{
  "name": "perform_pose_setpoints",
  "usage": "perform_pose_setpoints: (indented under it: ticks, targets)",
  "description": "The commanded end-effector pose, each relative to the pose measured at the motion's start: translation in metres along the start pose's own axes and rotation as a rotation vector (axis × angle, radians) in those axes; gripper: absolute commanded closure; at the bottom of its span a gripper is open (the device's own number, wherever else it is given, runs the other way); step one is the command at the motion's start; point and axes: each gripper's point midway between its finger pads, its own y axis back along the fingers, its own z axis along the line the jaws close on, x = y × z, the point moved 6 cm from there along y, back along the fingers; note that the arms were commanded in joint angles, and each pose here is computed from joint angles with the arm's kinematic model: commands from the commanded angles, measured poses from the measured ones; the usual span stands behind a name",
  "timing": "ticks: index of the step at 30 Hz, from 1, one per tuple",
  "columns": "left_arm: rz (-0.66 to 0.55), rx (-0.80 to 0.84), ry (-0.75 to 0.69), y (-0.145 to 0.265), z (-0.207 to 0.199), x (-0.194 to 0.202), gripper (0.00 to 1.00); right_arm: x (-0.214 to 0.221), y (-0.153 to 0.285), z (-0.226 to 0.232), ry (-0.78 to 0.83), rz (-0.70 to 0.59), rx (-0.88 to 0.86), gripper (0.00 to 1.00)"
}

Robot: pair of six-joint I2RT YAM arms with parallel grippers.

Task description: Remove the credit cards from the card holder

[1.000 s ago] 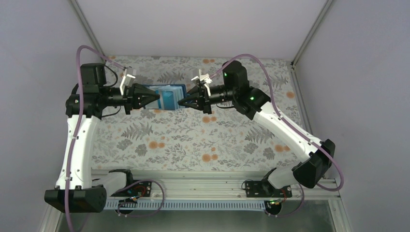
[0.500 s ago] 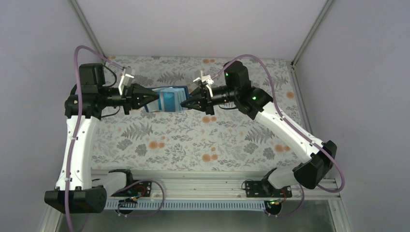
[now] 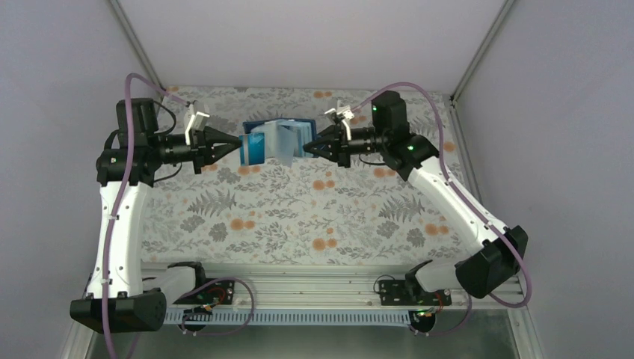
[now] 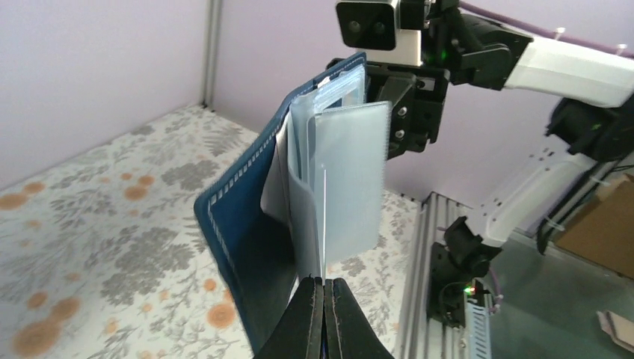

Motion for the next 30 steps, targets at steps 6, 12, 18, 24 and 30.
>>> perform_pose_setpoints:
  ticks: [6,12,18,24,30]
  targets:
    - [0.077,-0.269,-0.052,0.005,0.034,-0.005,0.98,0.004,0.050,-0.034,-0.188,-0.075,0.133,0.96]
    - [0.252,-0.715,-0.135,0.008,0.116,0.029,0.98,0.013,0.064,-0.068,-0.331,-0.095,0.258,0.96]
    - [0.524,-0.890,-0.319,-0.042,0.156,0.081,0.98,0.022,0.089,-0.088,-0.463,-0.147,0.373,0.96]
    - [0.767,-1.026,-0.659,-0.098,0.169,0.146,0.98,0.030,0.124,-0.089,-0.525,-0.212,0.461,0.96]
    - [0.895,-0.998,-0.773,-0.141,0.165,0.209,0.98,0.029,0.129,-0.081,-0.513,-0.212,0.458,0.96]
